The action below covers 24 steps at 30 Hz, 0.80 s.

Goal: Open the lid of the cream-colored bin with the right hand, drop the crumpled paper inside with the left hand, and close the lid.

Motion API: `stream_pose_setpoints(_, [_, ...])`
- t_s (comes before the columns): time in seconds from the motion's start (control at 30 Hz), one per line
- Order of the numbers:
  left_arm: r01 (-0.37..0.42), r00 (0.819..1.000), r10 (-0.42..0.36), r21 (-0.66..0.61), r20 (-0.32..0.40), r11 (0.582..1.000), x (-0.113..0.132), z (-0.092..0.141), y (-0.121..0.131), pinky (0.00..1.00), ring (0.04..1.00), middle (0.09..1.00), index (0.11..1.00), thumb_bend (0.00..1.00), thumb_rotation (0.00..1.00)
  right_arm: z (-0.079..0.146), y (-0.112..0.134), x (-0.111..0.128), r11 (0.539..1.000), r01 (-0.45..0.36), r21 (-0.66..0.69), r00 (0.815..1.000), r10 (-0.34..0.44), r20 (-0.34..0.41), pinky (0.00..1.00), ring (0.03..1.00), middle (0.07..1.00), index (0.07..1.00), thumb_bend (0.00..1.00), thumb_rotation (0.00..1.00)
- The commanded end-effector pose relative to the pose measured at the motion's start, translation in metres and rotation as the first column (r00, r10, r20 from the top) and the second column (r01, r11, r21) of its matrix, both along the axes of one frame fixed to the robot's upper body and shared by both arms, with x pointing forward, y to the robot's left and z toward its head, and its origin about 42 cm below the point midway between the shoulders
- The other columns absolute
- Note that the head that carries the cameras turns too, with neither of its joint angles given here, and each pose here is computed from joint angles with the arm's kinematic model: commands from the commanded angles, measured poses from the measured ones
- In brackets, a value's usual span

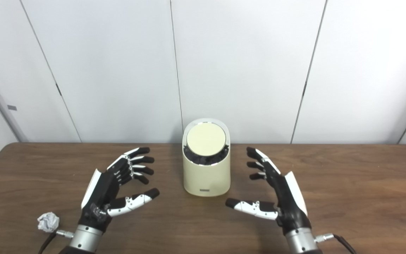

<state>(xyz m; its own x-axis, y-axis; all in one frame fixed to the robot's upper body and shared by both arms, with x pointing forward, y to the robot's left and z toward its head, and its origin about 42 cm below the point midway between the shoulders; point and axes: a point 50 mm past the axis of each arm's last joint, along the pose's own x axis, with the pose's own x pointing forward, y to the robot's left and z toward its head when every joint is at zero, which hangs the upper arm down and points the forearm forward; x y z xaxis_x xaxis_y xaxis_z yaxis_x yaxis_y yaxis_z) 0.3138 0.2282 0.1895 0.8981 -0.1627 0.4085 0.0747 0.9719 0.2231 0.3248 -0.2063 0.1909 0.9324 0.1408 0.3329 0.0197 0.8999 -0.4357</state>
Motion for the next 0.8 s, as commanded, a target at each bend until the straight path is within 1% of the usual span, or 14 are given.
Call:
stream_pose_setpoints(0.0, [-0.003, 0.998, 0.003, 0.003, 0.062, 1.0, 0.007, 0.016, 0.002, 0.52, 0.625, 0.727, 0.803, 0.69, 0.08, 0.027, 0.007, 0.014, 1.0, 0.002, -0.017, 0.996, 0.0, 0.084, 0.7, 0.813, 0.883, 0.89, 0.75, 0.36])
stream_pose_setpoints(0.1, [-0.01, 0.998, 0.009, 0.012, 0.06, 1.0, 0.006, 0.015, 0.006, 0.53, 0.625, 0.728, 0.805, 0.7, 0.09, 0.041, 0.011, 0.025, 0.999, 0.016, -0.041, 0.997, -0.013, 0.079, 0.73, 0.845, 0.908, 0.914, 0.76, 0.36])
stream_pose_setpoints(0.13, [-0.009, 0.998, 0.009, 0.01, 0.057, 1.0, 0.006, 0.014, 0.007, 0.52, 0.622, 0.725, 0.803, 0.69, 0.08, 0.047, 0.012, 0.03, 0.998, 0.023, -0.051, 0.997, -0.02, 0.074, 0.75, 0.871, 0.92, 0.927, 0.77, 0.37])
stream_pose_setpoints(0.2, [-0.007, 0.999, 0.007, 0.006, 0.052, 1.0, 0.007, 0.013, 0.008, 0.52, 0.623, 0.725, 0.801, 0.69, 0.07, 0.055, 0.013, 0.039, 0.997, 0.037, -0.07, 0.997, -0.032, 0.07, 0.77, 0.89, 0.931, 0.937, 0.79, 0.37])
stream_pose_setpoints(0.27, [-0.004, 0.999, 0.003, 0.007, 0.046, 1.0, 0.007, 0.011, 0.008, 0.53, 0.632, 0.732, 0.805, 0.68, 0.06, 0.065, 0.014, 0.05, 0.995, 0.051, -0.084, 0.997, -0.045, 0.067, 0.76, 0.891, 0.943, 0.951, 0.8, 0.37])
stream_pose_setpoints(0.33, [-0.001, 0.999, 0.001, 0.006, 0.045, 1.0, 0.008, 0.01, 0.007, 0.54, 0.635, 0.734, 0.807, 0.68, 0.06, 0.073, 0.014, 0.058, 0.994, 0.066, -0.089, 0.996, -0.061, 0.058, 0.76, 0.907, 0.962, 0.958, 0.82, 0.37])
stream_pose_setpoints(0.4, [0.001, 0.999, -0.002, 0.004, 0.045, 1.0, 0.009, 0.01, 0.006, 0.54, 0.636, 0.737, 0.808, 0.68, 0.06, 0.08, 0.014, 0.066, 0.991, 0.075, -0.106, 0.996, -0.069, 0.065, 0.77, 0.91, 0.968, 0.956, 0.84, 0.39])
stream_pose_setpoints(0.47, [0.007, 0.999, -0.007, 0.004, 0.048, 1.0, 0.009, 0.01, 0.004, 0.53, 0.635, 0.738, 0.81, 0.68, 0.05, 0.088, 0.014, 0.074, 0.99, 0.072, -0.119, 0.995, -0.063, 0.08, 0.78, 0.911, 0.953, 0.956, 0.83, 0.39])
stream_pose_setpoints(0.53, [0.009, 0.999, -0.009, 0.005, 0.052, 1.0, 0.01, 0.011, 0.002, 0.53, 0.633, 0.739, 0.811, 0.67, 0.04, 0.095, 0.015, 0.08, 0.99, 0.065, -0.126, 0.994, -0.054, 0.093, 0.79, 0.921, 0.95, 0.956, 0.82, 0.38])
stream_pose_setpoints(0.67, [0.009, 0.998, -0.009, 0.005, 0.058, 1.0, 0.01, 0.012, -0.001, 0.53, 0.628, 0.733, 0.81, 0.69, 0.06, 0.108, 0.017, 0.092, 0.986, 0.063, -0.151, 0.994, -0.048, 0.102, 0.74, 0.902, 0.964, 0.96, 0.81, 0.34])
stream_pose_setpoints(0.77, [0.01, 0.998, -0.01, 0.005, 0.061, 1.0, 0.011, 0.012, -0.002, 0.53, 0.629, 0.734, 0.81, 0.69, 0.06, 0.117, 0.02, 0.102, 0.983, 0.07, -0.171, 0.993, -0.052, 0.105, 0.69, 0.879, 0.957, 0.952, 0.81, 0.34])
